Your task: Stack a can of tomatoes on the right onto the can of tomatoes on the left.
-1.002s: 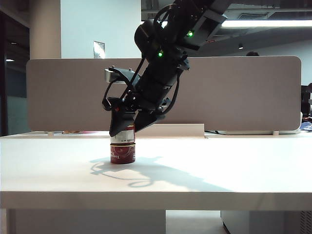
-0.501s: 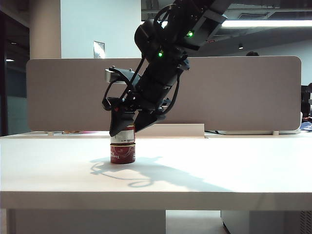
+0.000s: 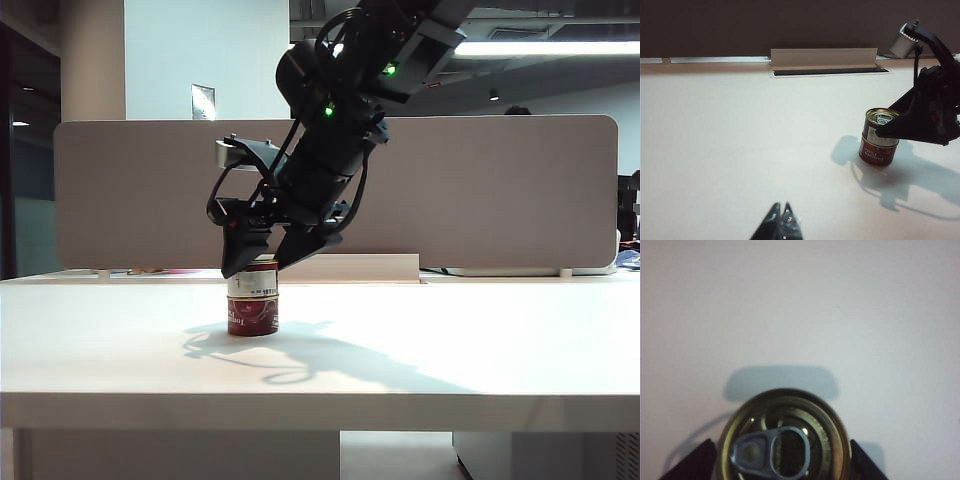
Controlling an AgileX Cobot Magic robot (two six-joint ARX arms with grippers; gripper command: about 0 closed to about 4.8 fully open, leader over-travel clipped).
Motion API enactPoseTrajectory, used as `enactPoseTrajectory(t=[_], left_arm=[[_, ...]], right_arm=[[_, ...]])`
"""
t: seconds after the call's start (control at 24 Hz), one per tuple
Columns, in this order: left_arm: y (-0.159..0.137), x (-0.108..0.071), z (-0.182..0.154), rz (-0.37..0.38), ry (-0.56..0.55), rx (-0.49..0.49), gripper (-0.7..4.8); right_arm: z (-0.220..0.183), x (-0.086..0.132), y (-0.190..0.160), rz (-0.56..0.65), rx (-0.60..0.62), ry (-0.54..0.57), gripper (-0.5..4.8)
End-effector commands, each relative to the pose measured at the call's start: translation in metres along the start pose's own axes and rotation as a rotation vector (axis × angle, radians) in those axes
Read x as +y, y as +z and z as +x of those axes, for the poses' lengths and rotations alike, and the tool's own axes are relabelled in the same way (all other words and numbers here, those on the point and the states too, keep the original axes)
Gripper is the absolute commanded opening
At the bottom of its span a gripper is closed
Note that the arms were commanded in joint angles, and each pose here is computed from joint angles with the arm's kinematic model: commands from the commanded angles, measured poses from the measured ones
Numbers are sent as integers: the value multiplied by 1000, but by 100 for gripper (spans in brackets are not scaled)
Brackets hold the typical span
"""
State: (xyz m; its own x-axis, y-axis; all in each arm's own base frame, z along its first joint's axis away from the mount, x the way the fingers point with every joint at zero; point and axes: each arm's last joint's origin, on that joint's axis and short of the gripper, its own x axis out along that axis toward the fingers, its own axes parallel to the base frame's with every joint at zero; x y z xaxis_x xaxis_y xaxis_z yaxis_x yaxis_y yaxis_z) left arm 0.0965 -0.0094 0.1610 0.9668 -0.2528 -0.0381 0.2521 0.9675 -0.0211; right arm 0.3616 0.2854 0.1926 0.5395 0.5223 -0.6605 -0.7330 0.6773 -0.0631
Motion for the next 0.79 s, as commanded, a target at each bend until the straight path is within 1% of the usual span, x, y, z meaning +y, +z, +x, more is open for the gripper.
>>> enactPoseTrajectory(t=[0.04,0.08,0.21,0.29,0.38,0.42,0.54,0.67,0.71,0.75,0.79], left_arm=[[2,0,0,4,-3,-14,-6],[2,0,0,4,-3,-14,-6],[2,0,0,4,-3,-14,-6],[2,0,0,4,-3,-14,-6],[2,0,0,4,-3,-14,-6],[2,0,0,4,-3,-14,-6],[2,0,0,4,-3,-14,-6],[2,0,0,4,-2,-14,-6],[2,0,0,4,-3,-14,-6],[2,0,0,4,-2,-14,-6],[2,0,0,4,-3,-14,-6]], right_arm=[[-3,0,6,-3,-29,-7,360],[-4,0,6,-3,-31,-18,362],[-9,-1,10,-3,-39,-53,404],[-14,-3,13,-3,-50,-80,414],[-24,-3,20,-4,-74,-102,441],[-30,-4,23,-7,-87,-108,444],[-68,-11,44,1,-174,-152,443],[-94,-18,52,13,-200,-193,439],[-111,-24,54,25,-202,-225,396],[-121,-28,55,32,-194,-247,301],[-134,-34,54,43,-180,-261,148]])
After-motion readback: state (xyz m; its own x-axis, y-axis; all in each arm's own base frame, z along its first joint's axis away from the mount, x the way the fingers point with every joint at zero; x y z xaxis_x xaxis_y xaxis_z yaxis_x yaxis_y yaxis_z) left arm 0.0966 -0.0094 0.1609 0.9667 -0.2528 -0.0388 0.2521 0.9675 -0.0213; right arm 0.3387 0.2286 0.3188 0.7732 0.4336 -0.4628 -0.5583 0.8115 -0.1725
